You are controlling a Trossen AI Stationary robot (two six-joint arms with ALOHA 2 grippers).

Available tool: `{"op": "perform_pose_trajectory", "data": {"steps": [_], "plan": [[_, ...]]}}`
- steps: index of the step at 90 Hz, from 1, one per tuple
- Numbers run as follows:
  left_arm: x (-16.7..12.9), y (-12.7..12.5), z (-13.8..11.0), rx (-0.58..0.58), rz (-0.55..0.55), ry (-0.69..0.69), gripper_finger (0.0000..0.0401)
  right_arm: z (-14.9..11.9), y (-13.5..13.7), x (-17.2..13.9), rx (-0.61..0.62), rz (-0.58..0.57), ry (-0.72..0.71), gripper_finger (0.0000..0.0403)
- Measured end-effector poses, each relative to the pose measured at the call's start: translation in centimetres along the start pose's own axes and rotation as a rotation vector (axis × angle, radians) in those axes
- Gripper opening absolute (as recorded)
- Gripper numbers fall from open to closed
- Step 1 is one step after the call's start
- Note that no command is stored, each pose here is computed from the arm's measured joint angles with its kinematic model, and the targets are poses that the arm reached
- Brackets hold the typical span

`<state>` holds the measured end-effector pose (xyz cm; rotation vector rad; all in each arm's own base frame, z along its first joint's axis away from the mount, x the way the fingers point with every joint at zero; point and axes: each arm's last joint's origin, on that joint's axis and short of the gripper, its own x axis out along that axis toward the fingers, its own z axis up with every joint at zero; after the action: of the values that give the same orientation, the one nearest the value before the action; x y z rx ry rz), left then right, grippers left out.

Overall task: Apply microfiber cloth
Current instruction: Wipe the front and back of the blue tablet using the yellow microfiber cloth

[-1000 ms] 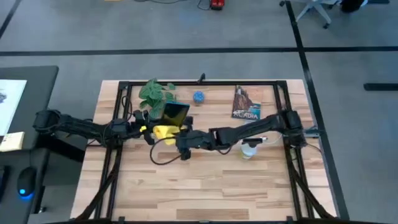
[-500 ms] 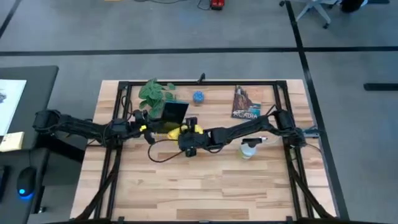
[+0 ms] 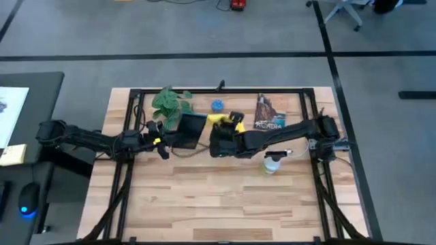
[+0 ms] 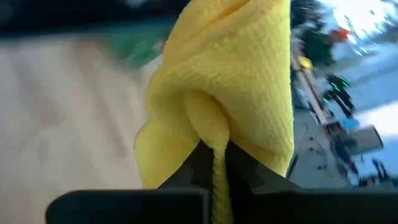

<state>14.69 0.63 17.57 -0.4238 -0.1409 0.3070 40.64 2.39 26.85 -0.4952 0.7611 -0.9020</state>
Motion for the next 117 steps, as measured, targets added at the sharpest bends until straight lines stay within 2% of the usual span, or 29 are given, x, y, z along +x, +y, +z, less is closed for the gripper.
{"op": "perform_pose_trajectory", "data": {"steps": [9, 17, 31, 40, 50, 65, 73, 88, 102, 110, 117], "plan": [[0.0, 0.0, 0.0, 0.001, 0.001, 0.0, 0.0011, 1.2, -1.0, -0.7, 0.087, 0.001, -0.067, 0.0001], [0.0, 0.0, 0.0, 0.001, 0.001, 0.0, 0.0011, 2.5, -1.1, -1.2, 0.104, 0.018, -0.146, 0.0001], [0.0, 0.0, -0.1, 0.004, 0.003, 0.005, 0.0011, 4.6, -0.1, -0.6, 0.115, 0.186, -0.339, 0.0001], [0.0, 0.0, -0.1, 0.004, 0.004, 0.006, 0.0011, 5.2, 1.2, 0.5, 0.104, 0.23, -0.442, 0.0001], [0.0, 0.1, -0.1, -0.003, 0.006, 0.013, 0.0011, 5.3, 2.4, 1.8, 0.082, 0.262, -0.497, 0.0001], [0.0, 0.1, -0.3, -0.006, 0.008, 0.029, 0.0011, 4.7, 2.4, 3.7, 0.051, 0.252, -0.453, 0.0001], [0.0, 0.2, -0.4, 0.022, 0.014, 0.04, 0.0011, 5.0, 1.4, 3.8, 0.073, 0.236, -0.458, 0.0001], [-0.1, 0.4, -1.5, 0.201, 0.004, 0.16, 0.0011, 5.8, -2.1, 2.2, 0.116, 0.203, -0.473, 0.0001], [-0.2, 0.7, -1.9, 0.24, 0.031, 0.199, 0.0011, 5.8, -5.0, -0.8, 0.107, 0.176, -0.432, 0.0001], [-0.2, 0.7, -1.9, 0.247, 0.039, 0.199, 0.0011, 5.6, -6.5, -2.7, 0.121, 0.215, -0.423, 0.0001], [-0.2, 0.7, -1.9, 0.253, 0.041, 0.196, 0.0011, 5.1, -7.6, -4.0, 0.138, 0.308, -0.415, 0.0001]]}}
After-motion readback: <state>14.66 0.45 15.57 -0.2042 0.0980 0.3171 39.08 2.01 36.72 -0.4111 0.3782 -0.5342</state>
